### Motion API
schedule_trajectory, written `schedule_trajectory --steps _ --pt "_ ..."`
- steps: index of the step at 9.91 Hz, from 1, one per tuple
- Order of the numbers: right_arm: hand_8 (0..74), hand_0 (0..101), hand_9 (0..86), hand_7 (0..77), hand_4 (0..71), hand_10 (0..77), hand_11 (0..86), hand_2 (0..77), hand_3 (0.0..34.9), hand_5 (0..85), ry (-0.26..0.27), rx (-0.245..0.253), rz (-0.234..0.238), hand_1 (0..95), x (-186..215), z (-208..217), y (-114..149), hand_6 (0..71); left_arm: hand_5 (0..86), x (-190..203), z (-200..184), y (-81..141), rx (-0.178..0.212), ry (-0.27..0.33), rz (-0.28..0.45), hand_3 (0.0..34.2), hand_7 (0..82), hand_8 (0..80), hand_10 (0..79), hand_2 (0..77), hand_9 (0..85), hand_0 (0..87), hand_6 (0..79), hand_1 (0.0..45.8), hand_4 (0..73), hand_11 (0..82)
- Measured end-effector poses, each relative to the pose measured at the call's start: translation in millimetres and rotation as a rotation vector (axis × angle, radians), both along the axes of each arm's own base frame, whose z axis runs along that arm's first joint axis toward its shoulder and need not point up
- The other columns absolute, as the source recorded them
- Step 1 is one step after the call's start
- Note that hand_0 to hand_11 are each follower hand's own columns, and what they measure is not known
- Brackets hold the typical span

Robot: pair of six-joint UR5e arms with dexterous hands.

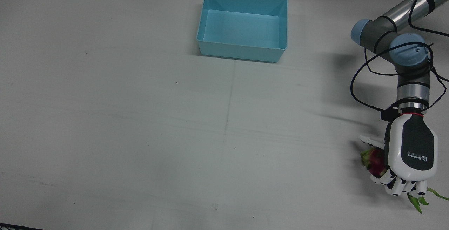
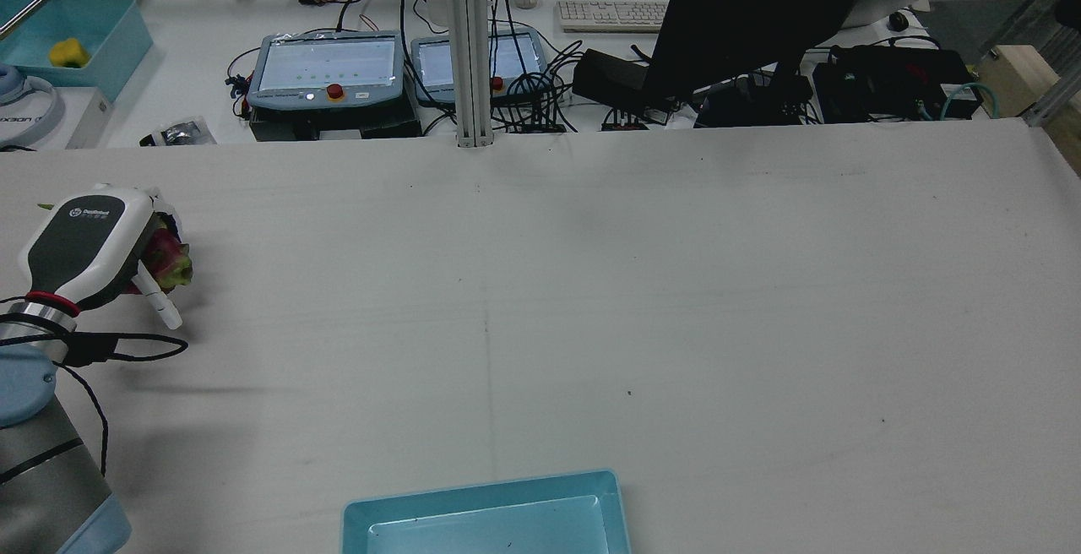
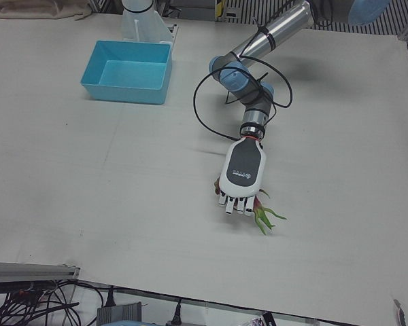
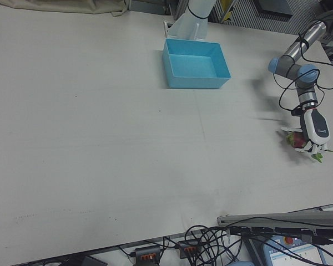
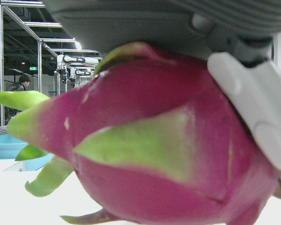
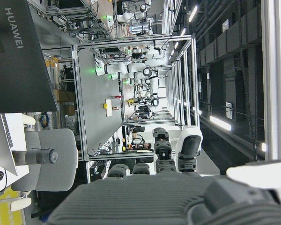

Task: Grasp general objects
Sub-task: 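Lift the dragon fruit with the left hand toward the tray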

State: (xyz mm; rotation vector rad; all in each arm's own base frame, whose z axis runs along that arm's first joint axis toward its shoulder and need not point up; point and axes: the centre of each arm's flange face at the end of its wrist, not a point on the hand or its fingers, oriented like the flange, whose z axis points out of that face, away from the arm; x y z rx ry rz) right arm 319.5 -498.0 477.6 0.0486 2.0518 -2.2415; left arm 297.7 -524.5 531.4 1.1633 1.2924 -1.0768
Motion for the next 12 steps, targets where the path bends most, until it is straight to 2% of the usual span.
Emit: schedule_trajectory --steps 4,6,7,8,9,12 --pt "0.0 0 1.6 0.0 0.0 0.0 1.1 1.6 0.0 74.2 0.0 0.0 0.0 6.0 0.0 0.0 0.0 0.0 34.4 -16.8 -61.4 15.3 0.026 0.039 0.008 0.0 66.0 56.7 12.0 1.6 39.8 83.1 37.6 0.0 54.5 70.4" --pt "0.0 0 1.6 0.0 0.0 0.0 1.1 1.6 0.0 74.2 0.0 0.0 0.0 6.0 0.0 0.0 0.0 0.0 34.4 -24.7 -98.1 25.9 0.045 0.131 0.05 0.0 65.4 56.7 12.0 1.6 39.8 82.7 38.2 0.0 54.5 70.4" --pt "0.0 0 1.1 0.0 0.0 0.0 1.1 1.6 0.0 74.2 0.0 0.0 0.0 6.0 0.0 0.0 0.0 0.0 33.8 -24.2 -108.1 30.4 0.038 0.197 0.089 0.0 60.5 57.3 12.0 1.6 39.8 73.0 39.3 0.0 55.1 70.4" --pt "0.0 0 1.1 0.0 0.0 0.0 1.1 1.6 0.0 74.2 0.0 0.0 0.0 6.0 0.0 0.0 0.0 0.0 33.8 -22.0 -117.8 32.9 0.028 0.25 0.119 0.0 60.5 57.3 12.0 1.6 39.8 73.0 39.3 0.0 55.1 70.4" --pt "0.0 0 1.1 0.0 0.0 0.0 1.1 1.6 0.0 74.2 0.0 0.0 0.0 6.0 0.0 0.0 0.0 0.0 33.8 -15.9 -133.9 32.9 0.031 0.288 0.146 0.0 55.6 57.8 12.5 1.6 39.8 64.7 33.3 0.0 54.5 70.4" --pt "0.0 0 1.1 0.0 0.0 0.0 1.1 1.6 0.0 74.2 0.0 0.0 0.0 6.0 0.0 0.0 0.0 0.0 33.8 9.0 -201.2 29.6 0.064 0.372 0.268 0.0 55.6 57.8 11.4 1.6 39.8 69.2 33.3 0.0 54.5 72.5"
